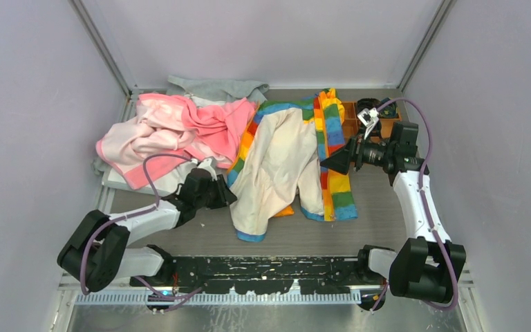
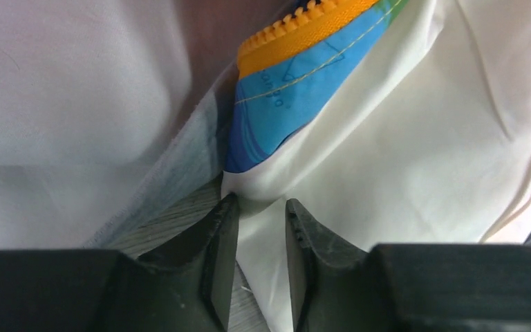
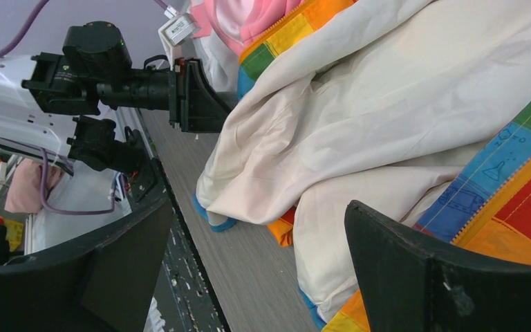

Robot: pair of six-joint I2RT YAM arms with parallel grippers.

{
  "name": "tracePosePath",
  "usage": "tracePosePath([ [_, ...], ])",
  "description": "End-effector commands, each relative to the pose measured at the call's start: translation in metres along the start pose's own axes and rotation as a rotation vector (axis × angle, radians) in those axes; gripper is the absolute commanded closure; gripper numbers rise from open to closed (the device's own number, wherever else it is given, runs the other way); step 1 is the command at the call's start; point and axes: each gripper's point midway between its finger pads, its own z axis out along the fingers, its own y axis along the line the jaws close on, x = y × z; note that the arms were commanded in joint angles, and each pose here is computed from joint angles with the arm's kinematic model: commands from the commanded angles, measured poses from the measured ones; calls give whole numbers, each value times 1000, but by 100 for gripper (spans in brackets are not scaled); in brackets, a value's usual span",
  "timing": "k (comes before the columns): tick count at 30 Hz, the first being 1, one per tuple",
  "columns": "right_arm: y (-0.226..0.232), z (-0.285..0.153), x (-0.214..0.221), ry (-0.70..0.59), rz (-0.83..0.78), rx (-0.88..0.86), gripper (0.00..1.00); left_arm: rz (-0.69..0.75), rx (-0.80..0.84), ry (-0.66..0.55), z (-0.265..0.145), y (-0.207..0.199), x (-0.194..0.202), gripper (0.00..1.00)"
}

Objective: Zip up the jacket
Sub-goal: Flatten out the jacket at the center of the board.

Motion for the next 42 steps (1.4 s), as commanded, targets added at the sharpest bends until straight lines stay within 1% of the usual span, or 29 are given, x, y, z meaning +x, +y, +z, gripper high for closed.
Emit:
tracePosePath([
  [1, 16, -5, -17, -23, -77, -37, 0, 36, 46, -75, 3, -17, -27, 69],
  [4, 19, -6, -18, -23, -78, -46, 0, 58, 15, -70, 2, -12, -28, 69],
  [5, 19, -6, -18, -24, -80, -46, 0, 67, -7, -62, 0, -9, -28, 67],
  [7, 21, -6, -18, -26, -86, -46, 0, 82, -54, -49, -3, -1, -27, 57],
  [10, 21, -7, -18, -26, -91, -45, 0, 102, -70, -45, -8, 5, -24, 51],
  [16, 21, -6, -17, -26, -90, -45, 0, 146, -45, -45, -4, 2, -25, 51],
  [17, 21, -7, -17, -26, -91, -44, 0, 150, -40, -38, -1, 1, -24, 53],
  [19, 20, -6, -17, -26, -92, -41, 0, 159, -34, -19, 5, -1, -23, 60],
  [20, 20, -6, -17, -25, -92, -41, 0, 162, -37, -9, 8, -1, -23, 66],
  [23, 19, -7, -16, -24, -91, -39, 0, 172, -30, 21, 13, -4, -22, 90],
  [25, 18, -6, -15, -22, -88, -37, 0, 180, -28, 34, 10, -8, -24, 100],
  [28, 18, -6, -16, -22, -89, -40, 0, 209, -51, 33, -7, -13, -36, 100],
  [30, 18, -6, -16, -22, -88, -39, 0, 249, -65, 1, -26, -23, -53, 100],
  [32, 19, -6, -17, -22, -90, -41, 0, 316, -64, -48, -48, -39, -71, 100],
  [35, 19, -7, -17, -23, -90, -39, 0, 468, -58, -82, -72, -73, -81, 100],
  [38, 18, -7, -17, -21, -89, -30, 0, 575, 15, -23, -81, -120, -65, 100],
  [42, 10, -7, -19, -21, -90, 15, 0, 687, 178, 178, -75, -187, -5, 100],
])
